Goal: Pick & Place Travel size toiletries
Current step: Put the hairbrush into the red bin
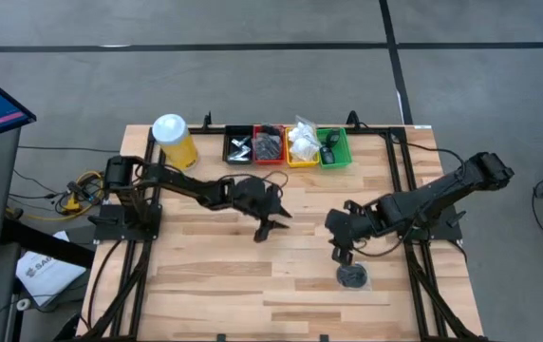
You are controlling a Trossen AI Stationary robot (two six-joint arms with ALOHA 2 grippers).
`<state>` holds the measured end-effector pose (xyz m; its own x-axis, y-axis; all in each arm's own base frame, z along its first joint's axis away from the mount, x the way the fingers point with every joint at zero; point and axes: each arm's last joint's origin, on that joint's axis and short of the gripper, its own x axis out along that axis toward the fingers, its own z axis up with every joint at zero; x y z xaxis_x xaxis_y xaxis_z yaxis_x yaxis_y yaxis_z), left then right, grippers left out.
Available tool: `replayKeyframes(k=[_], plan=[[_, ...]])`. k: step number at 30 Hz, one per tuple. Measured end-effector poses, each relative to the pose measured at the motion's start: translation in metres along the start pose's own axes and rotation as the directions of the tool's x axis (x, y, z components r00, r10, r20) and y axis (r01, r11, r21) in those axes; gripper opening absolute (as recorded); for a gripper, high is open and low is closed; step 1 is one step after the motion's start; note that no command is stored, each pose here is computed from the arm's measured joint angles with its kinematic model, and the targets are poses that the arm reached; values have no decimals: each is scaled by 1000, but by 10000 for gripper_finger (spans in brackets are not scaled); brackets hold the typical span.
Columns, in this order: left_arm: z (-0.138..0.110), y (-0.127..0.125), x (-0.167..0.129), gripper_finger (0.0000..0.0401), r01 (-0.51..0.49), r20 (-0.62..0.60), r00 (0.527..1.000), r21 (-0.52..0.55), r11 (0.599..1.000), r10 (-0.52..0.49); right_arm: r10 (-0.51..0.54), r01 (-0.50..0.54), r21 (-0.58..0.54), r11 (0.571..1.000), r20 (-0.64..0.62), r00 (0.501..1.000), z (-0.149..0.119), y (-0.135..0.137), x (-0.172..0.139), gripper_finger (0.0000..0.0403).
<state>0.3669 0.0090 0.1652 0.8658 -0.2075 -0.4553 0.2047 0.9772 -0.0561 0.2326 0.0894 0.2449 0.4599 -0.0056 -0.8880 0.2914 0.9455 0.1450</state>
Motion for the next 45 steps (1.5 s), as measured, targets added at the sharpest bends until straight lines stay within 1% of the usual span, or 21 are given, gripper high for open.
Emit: replayKeyframes(k=[4, 6, 9, 11, 13, 16, 21, 25, 30, 39, 42, 45], plan=[[1, -18, 4, 154, 45, -2, 999, -41, 998, -45, 13, -12, 32, 999, -34, 999, -13, 16, 3, 129], [1, -27, 5, 154, 65, -3, 998, -46, 997, -65, 10, -8, 36, 999, -56, 998, -19, 24, 9, 129], [2, -38, 7, 154, 93, -2, 996, -33, 995, -93, -26, 27, 6, 1000, -111, 994, -30, 35, 24, 129], [2, -44, 8, 154, 108, -1, 994, -26, 994, -108, -28, 28, -1, 1000, -120, 992, -33, 42, 33, 129], [2, -49, 9, 154, 120, -2, 993, -34, 992, -120, -48, 46, -21, 999, -143, 989, -38, 46, 41, 129], [2, -56, 9, 154, 131, -4, 991, -58, 990, -131, -78, 78, -9, 997, -173, 982, -43, 50, 54, 129], [2, -66, 10, 154, 155, -5, 988, -47, 987, -155, -92, 95, -2, 995, -268, 959, -51, 53, 73, 129], [2, -68, 10, 154, 160, -4, 987, -43, 986, -161, -119, 124, -5, 992, -307, 944, -55, 53, 86, 129], [2, -68, 10, 154, 159, -4, 987, -43, 986, -159, -130, 136, -8, 991, -345, 930, -59, 54, 95, 129], [2, -68, 10, 154, 159, -4, 987, -43, 986, -159, -134, 139, -12, 990, -355, 925, -60, 53, 96, 128], [2, -68, 10, 154, 158, -3, 987, -43, 986, -159, -127, 132, -11, 991, -362, 923, -60, 54, 96, 113], [2, -68, 10, 154, 159, -3, 987, -43, 986, -159, -127, 132, -11, 991, -363, 923, -60, 54, 96, 84]])
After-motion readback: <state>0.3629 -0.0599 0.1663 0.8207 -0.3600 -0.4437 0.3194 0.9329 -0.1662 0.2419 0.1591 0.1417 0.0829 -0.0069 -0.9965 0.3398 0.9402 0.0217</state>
